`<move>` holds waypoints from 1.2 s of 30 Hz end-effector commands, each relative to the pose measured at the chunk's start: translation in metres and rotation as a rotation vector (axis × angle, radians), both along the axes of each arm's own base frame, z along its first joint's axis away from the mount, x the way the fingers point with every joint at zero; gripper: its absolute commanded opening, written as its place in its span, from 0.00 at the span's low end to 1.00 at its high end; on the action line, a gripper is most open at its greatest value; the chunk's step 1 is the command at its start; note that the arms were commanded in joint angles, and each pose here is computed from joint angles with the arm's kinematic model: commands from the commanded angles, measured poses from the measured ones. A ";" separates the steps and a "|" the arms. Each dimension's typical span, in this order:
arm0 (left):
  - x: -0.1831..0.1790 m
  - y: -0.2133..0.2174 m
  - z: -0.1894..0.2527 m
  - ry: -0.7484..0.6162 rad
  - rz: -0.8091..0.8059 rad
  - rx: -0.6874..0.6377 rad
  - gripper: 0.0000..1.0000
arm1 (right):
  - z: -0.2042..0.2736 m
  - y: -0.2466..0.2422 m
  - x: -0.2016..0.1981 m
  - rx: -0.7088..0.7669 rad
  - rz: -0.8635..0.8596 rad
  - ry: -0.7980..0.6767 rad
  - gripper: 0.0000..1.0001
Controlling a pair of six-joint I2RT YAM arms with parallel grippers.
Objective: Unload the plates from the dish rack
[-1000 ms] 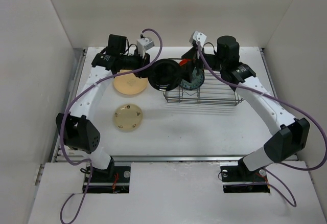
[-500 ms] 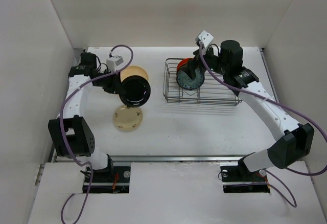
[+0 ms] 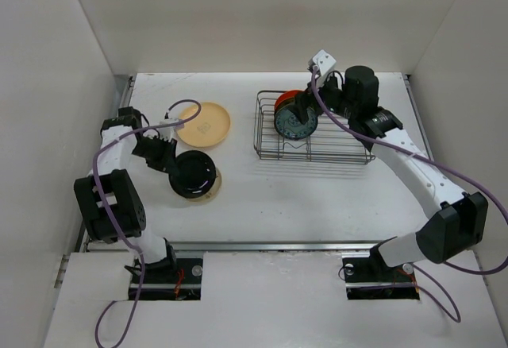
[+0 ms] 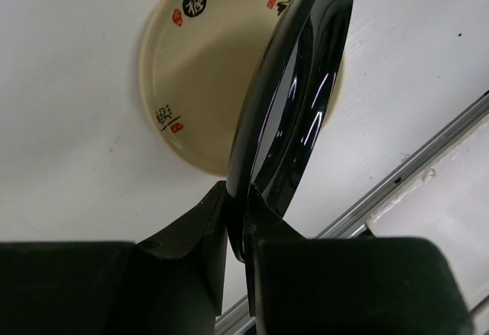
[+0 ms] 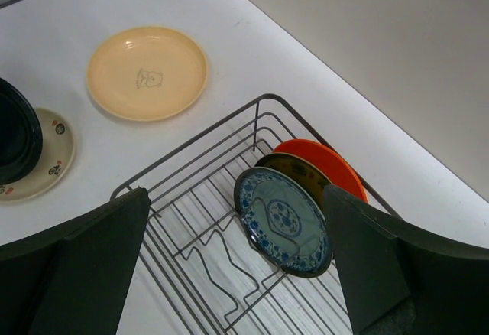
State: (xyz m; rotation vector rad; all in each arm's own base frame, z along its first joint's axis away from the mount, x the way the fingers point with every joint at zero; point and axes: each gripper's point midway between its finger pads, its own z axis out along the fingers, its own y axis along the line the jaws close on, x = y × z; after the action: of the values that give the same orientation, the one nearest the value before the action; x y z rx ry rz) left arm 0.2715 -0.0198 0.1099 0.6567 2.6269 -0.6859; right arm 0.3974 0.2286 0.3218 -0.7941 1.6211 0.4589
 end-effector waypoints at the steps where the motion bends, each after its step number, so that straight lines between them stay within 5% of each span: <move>1: -0.005 0.000 -0.012 0.029 -0.033 -0.025 0.00 | 0.025 -0.007 0.000 0.032 -0.015 -0.077 1.00; 15: 0.010 0.001 -0.037 0.129 -0.024 -0.122 0.00 | 0.016 -0.010 -0.001 0.026 -0.015 -0.060 1.00; 23: 0.013 0.004 -0.043 0.147 -0.024 -0.117 0.23 | 0.020 -0.017 0.000 0.030 -0.025 -0.068 1.00; 30: 0.014 0.006 -0.045 0.154 -0.007 -0.098 0.32 | 0.022 -0.017 0.000 0.034 -0.025 -0.076 1.00; 36: 0.021 0.017 -0.042 0.131 0.010 -0.052 0.61 | 0.016 -0.020 0.002 0.001 -0.031 -0.083 1.00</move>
State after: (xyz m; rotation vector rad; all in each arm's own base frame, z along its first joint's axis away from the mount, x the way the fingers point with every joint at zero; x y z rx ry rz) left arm 0.2838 -0.0101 0.0554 0.5994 2.7426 -0.8626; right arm 0.3993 0.2137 0.3138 -0.7812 1.6391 0.4320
